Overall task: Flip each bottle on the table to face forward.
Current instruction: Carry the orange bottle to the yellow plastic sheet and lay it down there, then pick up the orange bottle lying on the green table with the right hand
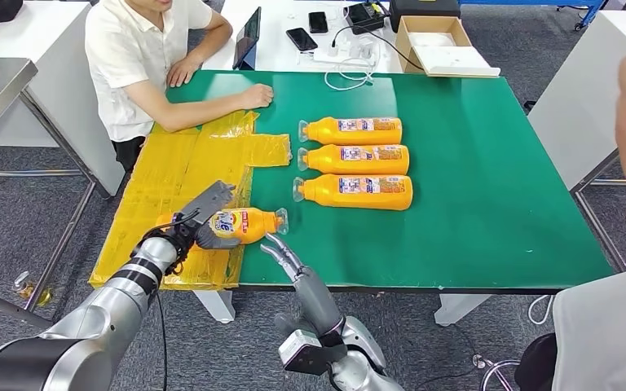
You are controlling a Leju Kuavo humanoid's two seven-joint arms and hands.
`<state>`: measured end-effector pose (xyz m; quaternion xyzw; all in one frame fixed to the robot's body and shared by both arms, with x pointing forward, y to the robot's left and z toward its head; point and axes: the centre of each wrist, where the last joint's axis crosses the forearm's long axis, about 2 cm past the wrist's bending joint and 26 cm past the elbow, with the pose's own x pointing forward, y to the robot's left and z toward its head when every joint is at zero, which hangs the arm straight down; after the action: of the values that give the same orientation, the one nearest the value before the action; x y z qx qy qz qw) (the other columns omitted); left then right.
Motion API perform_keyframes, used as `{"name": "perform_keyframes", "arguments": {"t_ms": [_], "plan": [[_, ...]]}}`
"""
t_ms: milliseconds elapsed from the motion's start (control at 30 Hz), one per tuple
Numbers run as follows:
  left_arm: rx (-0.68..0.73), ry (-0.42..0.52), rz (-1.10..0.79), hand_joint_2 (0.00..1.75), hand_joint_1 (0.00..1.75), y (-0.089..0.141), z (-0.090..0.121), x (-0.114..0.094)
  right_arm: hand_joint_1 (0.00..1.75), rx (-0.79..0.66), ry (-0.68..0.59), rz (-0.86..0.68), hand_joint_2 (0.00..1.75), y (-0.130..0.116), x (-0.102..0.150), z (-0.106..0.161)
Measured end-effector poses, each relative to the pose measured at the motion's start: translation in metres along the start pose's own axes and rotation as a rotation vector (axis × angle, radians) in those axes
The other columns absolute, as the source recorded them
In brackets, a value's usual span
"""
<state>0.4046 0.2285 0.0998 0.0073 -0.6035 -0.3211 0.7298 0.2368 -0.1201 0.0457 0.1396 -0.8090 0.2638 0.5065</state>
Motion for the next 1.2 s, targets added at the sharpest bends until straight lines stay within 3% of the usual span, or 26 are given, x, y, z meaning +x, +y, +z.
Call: {"name": "perform_keyframes", "arguments": {"t_ms": [167, 300, 433, 667, 767, 867, 1000, 1100, 1200], "plan": [[0.112, -0.265, 0.238, 1.75, 0.0, -0.013, 0.012, -0.014, 0.0, -0.035, 0.024, 0.024, 0.0, -0.004, -0.005, 0.009], [0.232, -0.501, 0.464, 1.75, 0.0, -0.029, 0.034, -0.011, 0.0, -0.044, 0.042, 0.027, 0.0, -0.004, -0.006, 0.02], [0.287, -0.61, 0.47, 1.75, 0.0, -0.03, 0.056, -0.002, 0.0, -0.047, 0.055, 0.031, 0.0, -0.003, -0.007, 0.027], [0.19, -0.756, 0.51, 1.75, 0.0, -0.031, 0.079, 0.006, 0.0, -0.062, 0.046, 0.054, 0.0, -0.007, -0.006, 0.029], [0.184, -0.809, 0.502, 1.75, 0.0, -0.031, 0.086, 0.011, 0.0, -0.088, 0.036, 0.097, 0.0, -0.018, -0.005, 0.03], [0.249, -0.852, 0.471, 1.75, 0.0, -0.03, 0.096, 0.017, 0.0, -0.135, 0.055, 0.235, 0.0, -0.042, -0.007, 0.035], [0.345, -0.885, 0.475, 1.75, 0.0, -0.032, 0.113, 0.024, 0.0, -0.183, 0.168, 0.562, 1.75, -0.084, -0.014, 0.051], [0.423, -0.887, 0.506, 1.75, 0.0, -0.039, 0.127, 0.027, 0.0, -0.208, 0.265, 0.8, 1.75, -0.119, -0.019, 0.068], [0.5, -0.877, 0.505, 1.75, 0.0, -0.045, 0.139, 0.028, 0.0, -0.205, 0.342, 0.939, 1.75, -0.155, -0.025, 0.084]]}}
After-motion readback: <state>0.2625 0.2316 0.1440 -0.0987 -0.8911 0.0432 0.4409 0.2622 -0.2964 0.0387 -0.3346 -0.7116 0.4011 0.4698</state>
